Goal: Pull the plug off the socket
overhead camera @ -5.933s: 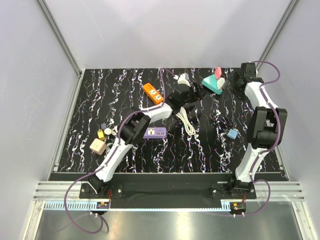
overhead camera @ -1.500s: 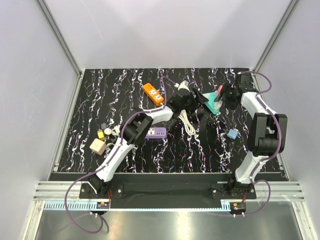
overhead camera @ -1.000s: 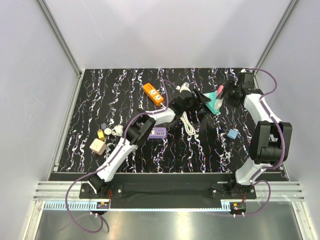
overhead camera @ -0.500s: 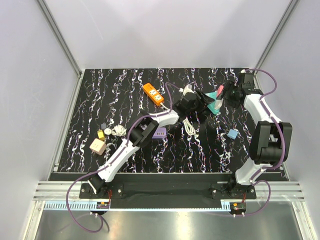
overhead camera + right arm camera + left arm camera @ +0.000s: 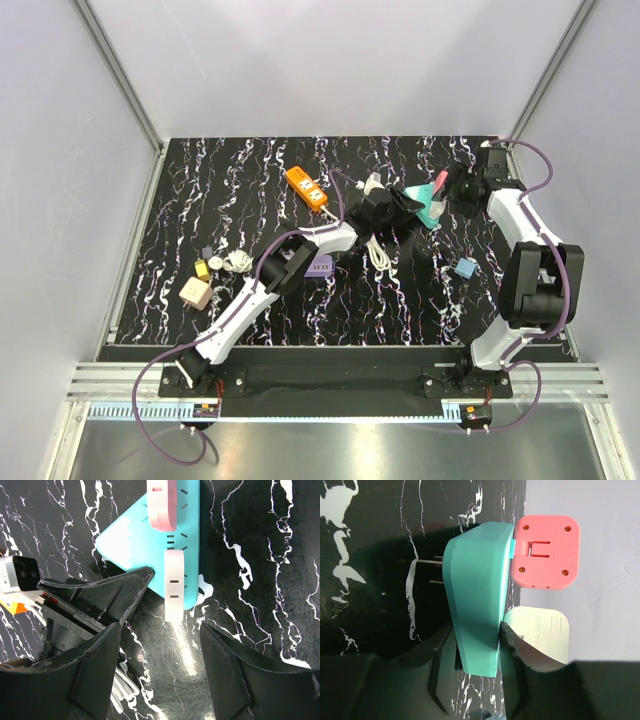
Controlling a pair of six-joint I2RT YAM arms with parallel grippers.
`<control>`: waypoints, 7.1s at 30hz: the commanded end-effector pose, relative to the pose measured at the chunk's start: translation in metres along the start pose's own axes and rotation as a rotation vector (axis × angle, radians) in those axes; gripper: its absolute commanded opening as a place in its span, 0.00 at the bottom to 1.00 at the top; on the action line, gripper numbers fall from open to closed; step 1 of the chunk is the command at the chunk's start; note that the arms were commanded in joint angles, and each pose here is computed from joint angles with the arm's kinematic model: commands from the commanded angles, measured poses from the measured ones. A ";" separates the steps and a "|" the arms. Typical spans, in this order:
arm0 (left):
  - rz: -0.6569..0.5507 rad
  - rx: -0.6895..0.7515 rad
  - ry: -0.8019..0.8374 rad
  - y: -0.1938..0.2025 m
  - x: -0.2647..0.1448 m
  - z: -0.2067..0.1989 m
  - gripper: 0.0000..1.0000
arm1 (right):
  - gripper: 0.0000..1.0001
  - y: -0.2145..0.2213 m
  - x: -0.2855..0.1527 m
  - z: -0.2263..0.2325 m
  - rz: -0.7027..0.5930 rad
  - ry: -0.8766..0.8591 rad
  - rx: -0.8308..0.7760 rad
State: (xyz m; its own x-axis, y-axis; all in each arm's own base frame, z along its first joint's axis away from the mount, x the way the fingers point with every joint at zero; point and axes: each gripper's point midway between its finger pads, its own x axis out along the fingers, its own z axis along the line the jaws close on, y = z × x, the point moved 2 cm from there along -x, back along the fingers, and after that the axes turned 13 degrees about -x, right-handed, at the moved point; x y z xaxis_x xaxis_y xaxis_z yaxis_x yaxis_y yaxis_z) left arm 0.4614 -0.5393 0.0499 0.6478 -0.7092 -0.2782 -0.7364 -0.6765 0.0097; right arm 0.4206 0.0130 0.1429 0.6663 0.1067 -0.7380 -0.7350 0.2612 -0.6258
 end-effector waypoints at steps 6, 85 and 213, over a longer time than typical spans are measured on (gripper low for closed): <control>-0.009 0.019 -0.046 -0.007 -0.007 0.011 0.22 | 0.72 0.009 0.007 0.006 0.033 -0.030 0.017; -0.138 0.098 -0.066 -0.022 -0.021 0.020 0.00 | 0.00 -0.037 -0.026 0.003 -0.209 0.140 -0.013; -0.041 0.050 -0.044 -0.022 -0.033 0.027 0.00 | 1.00 -0.029 0.005 0.005 -0.103 0.259 -0.013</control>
State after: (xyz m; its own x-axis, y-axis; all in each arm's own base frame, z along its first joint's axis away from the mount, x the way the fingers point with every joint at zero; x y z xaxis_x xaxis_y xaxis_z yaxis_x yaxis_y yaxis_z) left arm 0.4559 -0.5052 0.0504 0.6881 -0.6816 -0.2489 -0.7054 -0.7087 -0.0094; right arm 0.4276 0.0258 0.1412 0.6494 -0.0953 -0.7544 -0.7088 0.2834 -0.6460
